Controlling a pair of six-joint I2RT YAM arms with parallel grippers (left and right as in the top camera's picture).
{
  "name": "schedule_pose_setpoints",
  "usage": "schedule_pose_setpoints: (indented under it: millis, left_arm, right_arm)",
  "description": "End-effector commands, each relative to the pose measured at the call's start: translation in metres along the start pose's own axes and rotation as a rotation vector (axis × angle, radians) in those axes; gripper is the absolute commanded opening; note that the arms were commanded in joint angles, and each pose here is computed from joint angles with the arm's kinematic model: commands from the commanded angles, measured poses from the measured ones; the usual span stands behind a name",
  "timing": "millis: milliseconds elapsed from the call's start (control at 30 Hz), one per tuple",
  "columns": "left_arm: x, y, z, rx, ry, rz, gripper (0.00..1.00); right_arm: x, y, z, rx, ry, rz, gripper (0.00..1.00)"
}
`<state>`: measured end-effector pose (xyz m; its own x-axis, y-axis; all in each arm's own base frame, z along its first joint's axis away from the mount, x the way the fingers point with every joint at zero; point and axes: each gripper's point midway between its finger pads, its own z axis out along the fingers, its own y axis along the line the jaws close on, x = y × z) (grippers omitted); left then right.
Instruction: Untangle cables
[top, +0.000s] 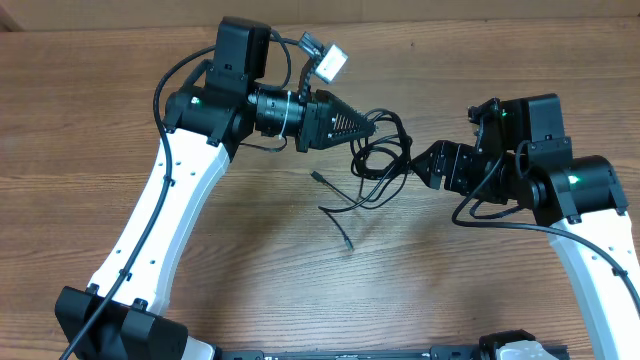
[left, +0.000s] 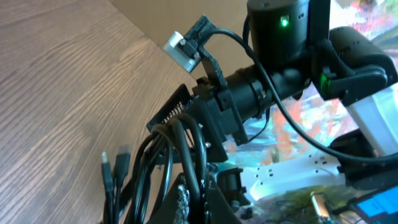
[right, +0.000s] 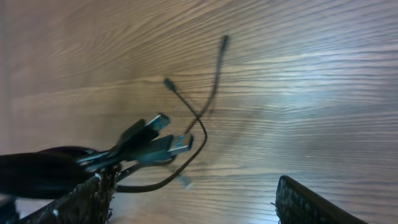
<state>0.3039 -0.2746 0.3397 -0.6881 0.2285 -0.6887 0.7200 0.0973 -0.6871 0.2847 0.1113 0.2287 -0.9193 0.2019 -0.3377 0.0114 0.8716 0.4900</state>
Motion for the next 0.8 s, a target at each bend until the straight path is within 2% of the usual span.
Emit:
schedule_pose_setpoints:
  millis: [0, 133, 400, 533, 767]
  left_arm:
    - [0.002, 0.0, -0.004, -0.019, 0.008, 0.081, 0.04]
    - [0.015, 0.019, -0.006, -0.137, 0.047, 0.02, 0.04]
    - [0.02, 0.026, -0.015, -0.159, 0.056, 0.044, 0.04]
    - [0.01, 0.007, -0.025, -0.03, -0.003, 0.051, 0.04]
    - [-0.006, -0.031, -0.031, 0.2, -0.069, 0.158, 0.04]
  right_arm:
    - [-0.003, 0.022, -0.006, -0.111, -0.001, -0.067, 0.82]
    - [-0.001, 0.047, -0.016, -0.239, -0.012, -0.178, 0.82]
    - [0.005, 0.07, -0.055, -0.328, -0.126, -0.288, 0.83]
    - [0.015, 0.094, -0.087, -0.443, -0.195, -0.364, 0.83]
    - [0.02, 0.1, -0.096, -0.472, -0.209, -0.383, 0.84]
